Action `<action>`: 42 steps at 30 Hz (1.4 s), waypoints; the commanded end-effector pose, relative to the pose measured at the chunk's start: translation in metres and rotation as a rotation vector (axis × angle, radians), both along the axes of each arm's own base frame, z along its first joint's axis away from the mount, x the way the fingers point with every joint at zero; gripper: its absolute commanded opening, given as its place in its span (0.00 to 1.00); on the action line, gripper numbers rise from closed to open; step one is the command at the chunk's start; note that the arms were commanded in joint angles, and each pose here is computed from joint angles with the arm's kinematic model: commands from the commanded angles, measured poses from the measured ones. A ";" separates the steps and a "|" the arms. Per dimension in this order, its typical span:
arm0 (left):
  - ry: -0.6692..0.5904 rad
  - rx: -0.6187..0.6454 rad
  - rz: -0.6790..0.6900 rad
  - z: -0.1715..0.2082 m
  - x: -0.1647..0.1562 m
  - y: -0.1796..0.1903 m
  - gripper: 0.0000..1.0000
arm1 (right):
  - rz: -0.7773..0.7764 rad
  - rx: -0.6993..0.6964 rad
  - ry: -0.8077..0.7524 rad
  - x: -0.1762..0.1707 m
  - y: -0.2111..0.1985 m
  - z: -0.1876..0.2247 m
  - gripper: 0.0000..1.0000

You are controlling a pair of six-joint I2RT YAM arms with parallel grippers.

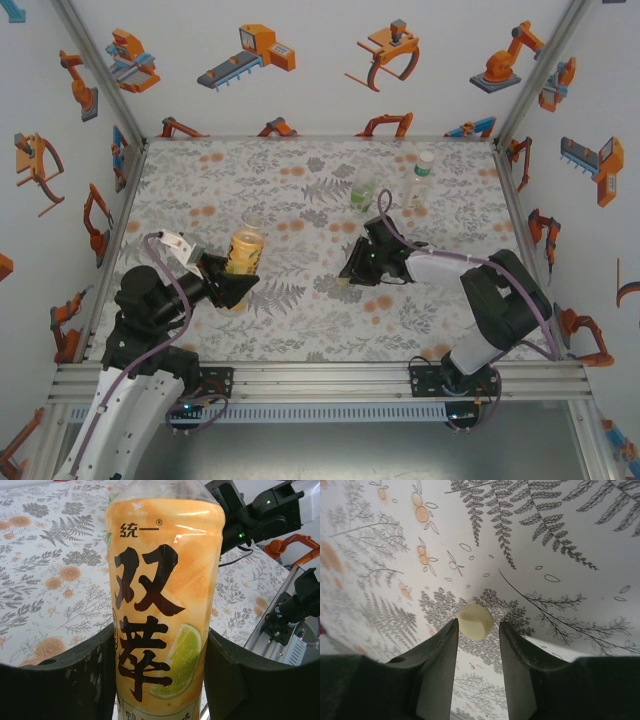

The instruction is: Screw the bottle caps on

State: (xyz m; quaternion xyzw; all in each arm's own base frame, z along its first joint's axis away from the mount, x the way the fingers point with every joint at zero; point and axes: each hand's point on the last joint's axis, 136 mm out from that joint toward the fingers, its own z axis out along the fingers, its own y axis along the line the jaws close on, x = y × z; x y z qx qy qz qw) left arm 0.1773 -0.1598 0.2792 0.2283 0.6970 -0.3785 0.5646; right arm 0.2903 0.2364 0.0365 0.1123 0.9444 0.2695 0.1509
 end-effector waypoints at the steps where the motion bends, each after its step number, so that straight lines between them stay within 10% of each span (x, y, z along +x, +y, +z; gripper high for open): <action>1: -0.040 -0.027 -0.004 0.016 -0.001 0.000 0.05 | 0.056 -0.155 0.013 -0.004 -0.010 -0.005 0.42; 19: -0.046 -0.016 0.005 0.017 -0.007 0.003 0.05 | 0.335 -0.499 0.067 -0.008 0.024 -0.014 0.43; 42: -0.045 -0.025 0.006 0.015 -0.007 0.003 0.06 | 0.374 -0.526 0.050 -0.013 0.028 -0.015 0.40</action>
